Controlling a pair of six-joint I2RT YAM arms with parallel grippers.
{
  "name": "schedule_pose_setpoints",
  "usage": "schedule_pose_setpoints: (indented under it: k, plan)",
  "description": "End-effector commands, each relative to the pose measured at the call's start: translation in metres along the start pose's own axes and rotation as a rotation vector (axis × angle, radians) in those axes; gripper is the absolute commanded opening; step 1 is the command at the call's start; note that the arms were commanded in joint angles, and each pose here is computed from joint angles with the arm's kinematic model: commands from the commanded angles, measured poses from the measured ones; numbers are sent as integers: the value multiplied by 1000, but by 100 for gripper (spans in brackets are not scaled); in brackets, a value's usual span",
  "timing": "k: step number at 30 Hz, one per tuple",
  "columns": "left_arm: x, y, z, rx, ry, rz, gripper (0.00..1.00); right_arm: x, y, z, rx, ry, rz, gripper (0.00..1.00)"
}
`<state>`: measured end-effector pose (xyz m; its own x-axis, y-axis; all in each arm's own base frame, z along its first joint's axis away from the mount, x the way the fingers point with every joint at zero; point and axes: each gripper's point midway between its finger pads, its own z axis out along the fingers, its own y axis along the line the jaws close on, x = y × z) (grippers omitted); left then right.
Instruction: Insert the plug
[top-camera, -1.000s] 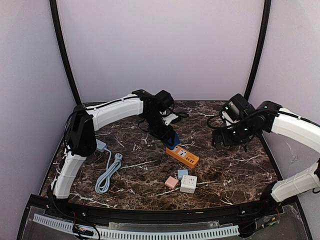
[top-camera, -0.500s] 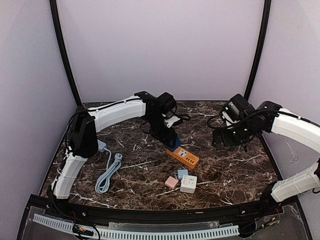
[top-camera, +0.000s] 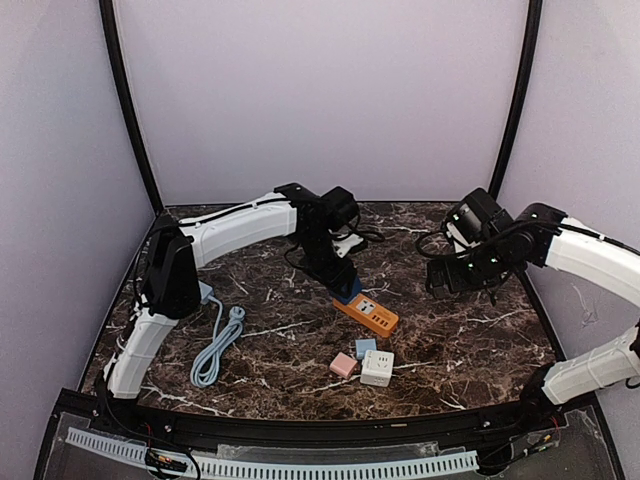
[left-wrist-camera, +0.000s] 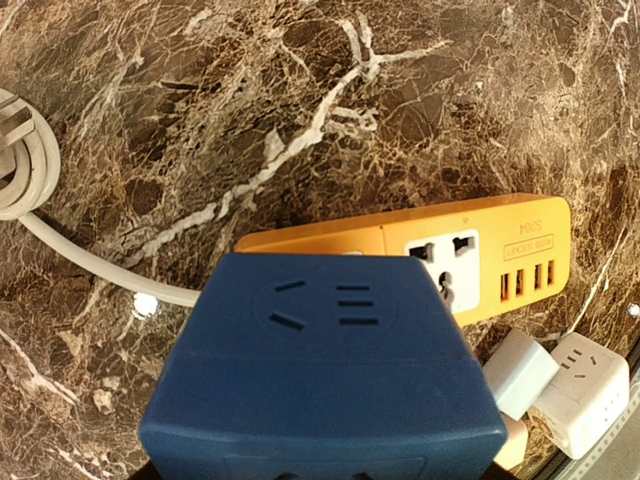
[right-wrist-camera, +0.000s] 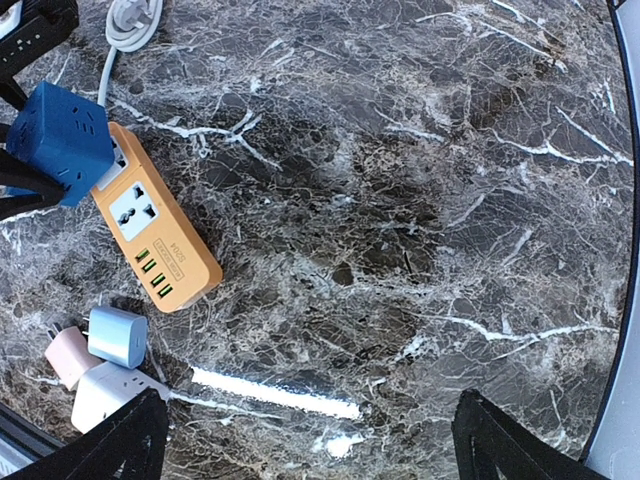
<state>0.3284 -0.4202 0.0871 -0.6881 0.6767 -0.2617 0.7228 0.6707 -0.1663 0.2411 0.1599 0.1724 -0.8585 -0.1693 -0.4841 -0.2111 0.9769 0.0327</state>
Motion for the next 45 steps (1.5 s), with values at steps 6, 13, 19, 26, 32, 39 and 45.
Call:
schedule_pose_setpoints:
  k: [6, 13, 19, 26, 32, 39, 45]
  plan:
    - [13, -8, 6, -49, 63, 4, 1, 3, -3, 3, 8, -4, 2, 99]
    - [4, -8, 14, -67, 51, -23, 1, 4, 0, 4, -4, 2, -3, 99]
    - [14, -14, 26, -94, 93, -10, 1, 4, -1, 5, -2, 4, -6, 99]
    - [49, -8, 17, -137, 230, 56, 1, 5, -1, 4, -1, 1, -7, 99]
    - [82, -3, 5, -156, 328, 40, 1, 5, 0, 7, -2, 5, -9, 98]
    - [97, -6, -6, -151, 366, 26, 1, 5, 5, 13, -15, 26, -19, 99]
    - [101, -5, 1, -150, 378, 31, 1, 6, 6, 15, -16, 33, -23, 98]
